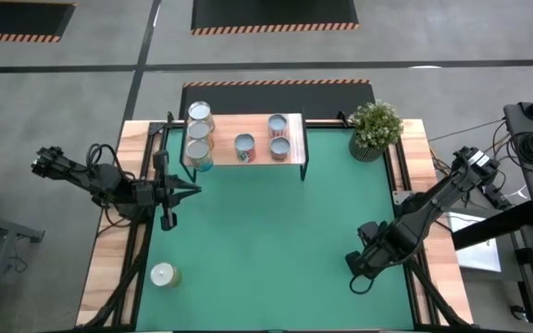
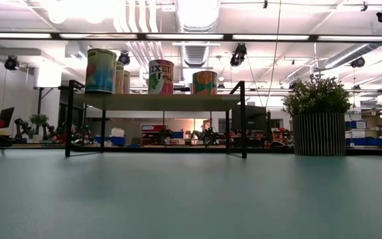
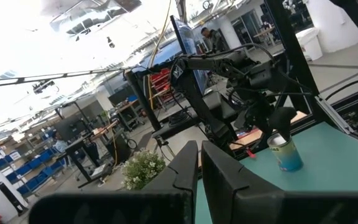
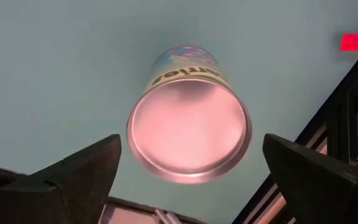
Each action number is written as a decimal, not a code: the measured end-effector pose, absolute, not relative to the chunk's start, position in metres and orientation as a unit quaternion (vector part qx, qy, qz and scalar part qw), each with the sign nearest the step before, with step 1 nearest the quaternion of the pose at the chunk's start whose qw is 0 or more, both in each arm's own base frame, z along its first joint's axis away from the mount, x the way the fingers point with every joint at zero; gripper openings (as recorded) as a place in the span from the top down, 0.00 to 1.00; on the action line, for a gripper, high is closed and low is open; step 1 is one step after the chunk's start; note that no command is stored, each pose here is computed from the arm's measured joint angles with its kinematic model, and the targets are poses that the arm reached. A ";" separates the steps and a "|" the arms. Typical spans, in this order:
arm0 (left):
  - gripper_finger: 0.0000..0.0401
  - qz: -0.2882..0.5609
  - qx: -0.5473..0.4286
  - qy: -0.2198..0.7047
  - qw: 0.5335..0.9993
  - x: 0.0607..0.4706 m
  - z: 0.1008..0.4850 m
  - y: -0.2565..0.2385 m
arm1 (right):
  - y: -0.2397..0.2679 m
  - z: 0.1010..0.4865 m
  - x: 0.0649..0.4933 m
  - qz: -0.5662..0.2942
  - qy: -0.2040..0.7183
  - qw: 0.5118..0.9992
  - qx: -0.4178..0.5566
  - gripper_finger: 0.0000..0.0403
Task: Pick and place cans onto a shelf
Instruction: Put the canned cherries on the shelf
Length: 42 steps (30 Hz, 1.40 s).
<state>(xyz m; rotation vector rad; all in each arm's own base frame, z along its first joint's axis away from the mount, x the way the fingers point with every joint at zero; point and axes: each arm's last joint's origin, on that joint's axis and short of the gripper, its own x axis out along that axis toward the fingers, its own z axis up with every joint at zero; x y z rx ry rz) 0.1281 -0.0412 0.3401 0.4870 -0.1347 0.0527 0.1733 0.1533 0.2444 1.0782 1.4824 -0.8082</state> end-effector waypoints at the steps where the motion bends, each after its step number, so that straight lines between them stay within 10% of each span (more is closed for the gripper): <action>1: 0.99 0.026 0.241 -0.067 0.968 0.128 0.340 -0.041 | 0.154 0.243 0.174 -0.342 0.624 0.539 0.451 0.05; 29: 0.99 0.025 0.231 -0.067 0.970 0.128 0.340 -0.041 | 0.158 0.243 0.192 -0.328 0.612 0.586 0.419 0.23; 42: 0.99 0.024 0.225 -0.067 0.972 0.128 0.340 -0.041 | 0.139 0.350 0.220 -0.285 0.430 0.768 0.379 0.20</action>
